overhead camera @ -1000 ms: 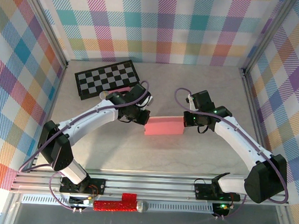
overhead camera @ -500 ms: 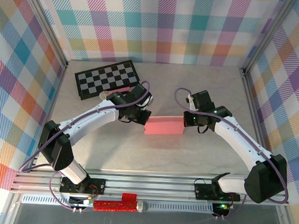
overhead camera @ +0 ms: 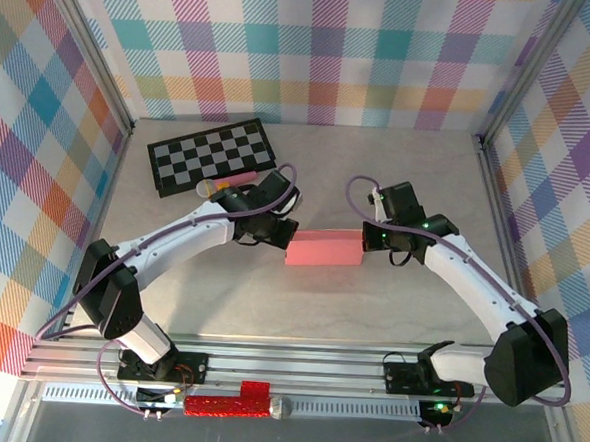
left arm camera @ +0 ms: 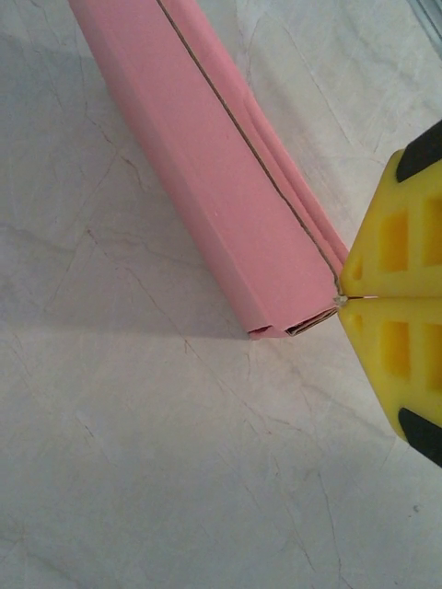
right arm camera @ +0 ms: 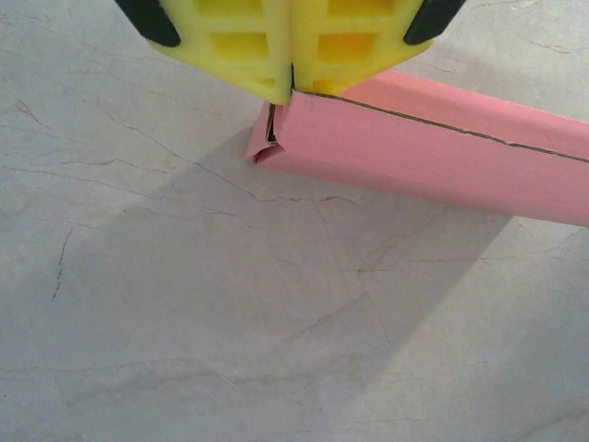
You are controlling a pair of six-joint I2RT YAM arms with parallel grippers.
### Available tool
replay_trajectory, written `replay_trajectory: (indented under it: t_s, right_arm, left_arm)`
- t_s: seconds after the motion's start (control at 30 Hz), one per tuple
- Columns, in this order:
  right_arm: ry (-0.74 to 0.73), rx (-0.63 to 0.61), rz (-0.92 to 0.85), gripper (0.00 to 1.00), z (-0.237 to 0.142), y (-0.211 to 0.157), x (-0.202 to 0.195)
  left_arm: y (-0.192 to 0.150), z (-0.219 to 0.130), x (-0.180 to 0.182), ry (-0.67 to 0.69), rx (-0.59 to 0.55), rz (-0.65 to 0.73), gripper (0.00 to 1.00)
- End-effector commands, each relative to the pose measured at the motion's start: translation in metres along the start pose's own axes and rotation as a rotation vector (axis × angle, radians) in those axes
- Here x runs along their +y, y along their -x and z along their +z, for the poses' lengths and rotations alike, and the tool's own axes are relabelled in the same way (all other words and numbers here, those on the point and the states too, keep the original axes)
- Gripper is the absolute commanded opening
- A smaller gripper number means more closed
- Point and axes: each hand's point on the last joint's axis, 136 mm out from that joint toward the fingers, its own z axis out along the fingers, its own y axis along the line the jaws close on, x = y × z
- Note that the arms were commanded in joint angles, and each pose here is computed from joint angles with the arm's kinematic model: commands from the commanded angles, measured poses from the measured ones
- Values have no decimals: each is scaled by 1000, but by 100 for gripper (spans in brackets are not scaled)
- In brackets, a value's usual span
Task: Fold the paper box
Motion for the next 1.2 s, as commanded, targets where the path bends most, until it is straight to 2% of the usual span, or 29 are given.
replay_trajectory:
  t_s: [0.0,0.27,0.3,0.4,0.5,0.67,0.8,0.93,1.17]
  right_arm:
    - [20,54,-14,0,7,-23,3]
    - [2,68,3,0,4,-32,-2]
    - [-1,71,11,3,2,-32,-2]
    - [-18,86,90,23,-10,-31,-3]
    - [33,97,230,41,-31,-24,10]
    - [61,84,613,68,-61,-9,14]
    - [155,115,945,70,-56,-1,16]
    - [206,204,1255,70,-46,-7,14]
    - [260,211,1481,69,-28,-18,12]
  left_arm:
    - [-7,3,-6,-16,-10,-2,0]
    - [-14,6,-5,-6,-7,2,0]
    - [-14,6,-5,-6,-5,3,0]
    - [-14,7,-5,-1,-1,9,0]
    - [-14,6,-6,1,2,15,0]
    - [-13,5,-7,-2,2,22,0]
    - [-12,4,-7,-1,2,22,0]
    - [-13,4,-7,0,6,27,0]
    - [-15,3,-7,2,8,27,0]
